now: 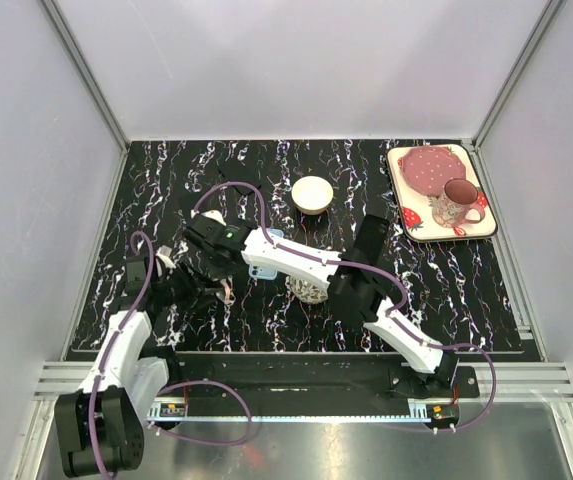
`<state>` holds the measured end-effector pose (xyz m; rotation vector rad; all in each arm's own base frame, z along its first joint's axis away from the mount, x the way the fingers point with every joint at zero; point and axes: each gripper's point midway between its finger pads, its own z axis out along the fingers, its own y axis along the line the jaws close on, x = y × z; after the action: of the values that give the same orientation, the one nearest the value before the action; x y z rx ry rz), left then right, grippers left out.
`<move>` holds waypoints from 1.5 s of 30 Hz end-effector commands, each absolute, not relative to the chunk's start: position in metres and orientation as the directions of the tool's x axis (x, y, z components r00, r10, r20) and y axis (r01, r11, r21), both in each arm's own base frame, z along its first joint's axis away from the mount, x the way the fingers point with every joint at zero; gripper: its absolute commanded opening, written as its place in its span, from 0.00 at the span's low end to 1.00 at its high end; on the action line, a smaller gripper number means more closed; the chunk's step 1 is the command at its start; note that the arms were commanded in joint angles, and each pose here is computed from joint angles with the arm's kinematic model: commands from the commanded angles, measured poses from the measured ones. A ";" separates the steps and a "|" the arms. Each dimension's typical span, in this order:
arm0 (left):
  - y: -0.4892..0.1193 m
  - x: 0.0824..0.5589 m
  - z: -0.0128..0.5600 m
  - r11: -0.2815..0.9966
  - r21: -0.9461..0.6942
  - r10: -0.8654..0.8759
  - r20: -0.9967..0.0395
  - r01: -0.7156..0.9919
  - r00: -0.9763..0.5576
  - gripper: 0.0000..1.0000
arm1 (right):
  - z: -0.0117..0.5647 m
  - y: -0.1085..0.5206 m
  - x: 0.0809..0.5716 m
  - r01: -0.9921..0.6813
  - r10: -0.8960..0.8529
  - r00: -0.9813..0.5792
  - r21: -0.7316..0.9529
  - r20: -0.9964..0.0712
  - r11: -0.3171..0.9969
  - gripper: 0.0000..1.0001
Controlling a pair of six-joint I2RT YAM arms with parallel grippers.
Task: Take the phone out of the phone case
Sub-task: Remove the phone case from the phone.
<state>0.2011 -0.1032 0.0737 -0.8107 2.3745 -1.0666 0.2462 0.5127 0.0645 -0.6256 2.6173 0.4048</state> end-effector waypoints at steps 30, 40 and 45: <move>-0.067 0.215 0.049 0.724 -0.498 -0.665 -0.319 -0.478 -0.675 0.37 | -0.008 0.513 0.224 -0.448 -0.370 -0.868 0.201 -0.332 0.871 0.00; -0.057 0.215 0.039 0.757 -0.403 -0.648 -0.361 -0.514 -0.671 0.31 | 0.016 0.517 0.231 -0.459 -0.366 -0.855 0.208 -0.368 0.864 0.00; -0.057 0.214 0.028 0.766 -0.369 -0.639 -0.339 -0.527 -0.691 0.10 | 0.023 0.514 0.234 -0.449 -0.354 -0.860 0.216 -0.367 0.867 0.00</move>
<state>0.2188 -0.0948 0.0614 -0.7841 2.4726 -0.6459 0.2459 0.5154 0.0670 -0.5910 2.6263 0.4438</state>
